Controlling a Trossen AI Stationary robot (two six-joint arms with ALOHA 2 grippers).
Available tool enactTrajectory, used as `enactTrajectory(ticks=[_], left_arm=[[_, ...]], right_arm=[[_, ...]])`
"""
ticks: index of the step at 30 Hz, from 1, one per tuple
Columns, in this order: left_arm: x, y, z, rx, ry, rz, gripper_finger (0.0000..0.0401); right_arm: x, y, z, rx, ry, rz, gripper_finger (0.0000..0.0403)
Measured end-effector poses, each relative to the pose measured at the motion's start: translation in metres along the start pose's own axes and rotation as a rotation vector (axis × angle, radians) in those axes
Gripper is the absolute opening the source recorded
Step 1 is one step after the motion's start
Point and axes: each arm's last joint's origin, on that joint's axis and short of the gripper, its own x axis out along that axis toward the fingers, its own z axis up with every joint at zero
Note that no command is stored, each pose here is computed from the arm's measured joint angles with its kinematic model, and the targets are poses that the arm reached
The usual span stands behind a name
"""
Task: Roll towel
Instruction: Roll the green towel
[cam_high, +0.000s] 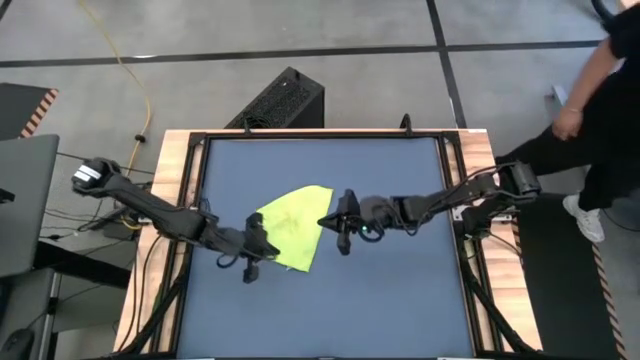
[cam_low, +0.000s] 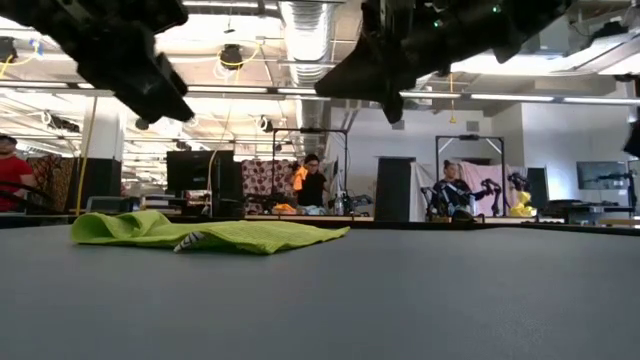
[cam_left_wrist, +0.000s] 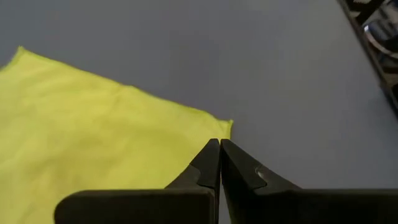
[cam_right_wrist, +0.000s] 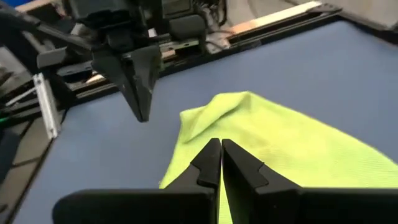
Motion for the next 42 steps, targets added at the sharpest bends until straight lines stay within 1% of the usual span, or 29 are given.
enactTrajectory(ticks=[2, 4, 6, 9, 13, 15, 18, 21, 26, 30, 32, 35, 37, 39, 42], left_arm=[[0.01, -0.006, 0.005, -0.005, 0.015, 0.007, 0.0], [0.018, -0.011, 0.013, -0.009, 0.015, 0.007, 0.0], [0.028, -0.017, 0.019, 0.008, 0.025, 0.012, 0.0], [0.049, -0.024, 0.02, 0.07, 0.069, 0.025, 0.0], [0.076, -0.03, 0.013, 0.091, 0.148, 0.035, 0.0], [0.085, -0.033, 0.011, 0.089, 0.168, 0.041, 0.0003], [0.092, -0.033, 0.008, 0.104, 0.188, 0.047, 0.0019], [0.093, -0.032, 0.005, 0.126, 0.207, 0.054, 0.005], [0.094, -0.026, 0.003, 0.199, 0.238, 0.09, 0.0113], [0.101, -0.021, 0.0, 0.24, 0.255, 0.096, 0.0146], [0.108, -0.019, -0.007, 0.245, 0.283, 0.07, 0.0154], [0.121, -0.021, -0.014, 0.237, 0.289, 0.021, 0.0155], [0.126, -0.021, -0.019, 0.224, 0.299, 0.034, 0.0154], [0.129, -0.02, -0.023, 0.188, 0.314, 0.059, 0.0152], [0.132, -0.019, -0.028, 0.136, 0.329, 0.074, 0.0149]], right_arm=[[-0.003, -0.001, 0.004, 0.001, 0.012, 0.052, 0.0045], [-0.009, 0.0, 0.011, -0.025, -0.001, 0.097, 0.0047], [-0.015, 0.002, 0.016, -0.076, -0.014, 0.103, 0.0047], [-0.017, 0.0, 0.016, -0.138, -0.001, 0.044, 0.0047], [-0.01, -0.016, 0.01, -0.137, 0.046, -0.026, 0.0047], [-0.006, -0.022, 0.005, -0.136, 0.081, -0.049, 0.0049], [-0.001, -0.03, 0.0, -0.14, 0.109, -0.083, 0.006], [0.0, -0.04, 0.001, -0.134, 0.116, -0.111, 0.0084], [0.002, -0.067, 0.001, -0.126, 0.151, -0.18, 0.0134], [0.007, -0.091, -0.004, -0.121, 0.205, -0.19, 0.0161], [0.012, -0.101, -0.011, -0.138, 0.245, -0.209, 0.0166], [0.018, -0.109, -0.012, -0.175, 0.275, -0.223, 0.0168], [0.026, -0.113, -0.01, -0.186, 0.275, -0.236, 0.0168], [0.033, -0.119, -0.016, -0.18, 0.33, -0.267, 0.0168], [0.044, -0.131, -0.02, -0.165, 0.373, -0.297, 0.0165]])
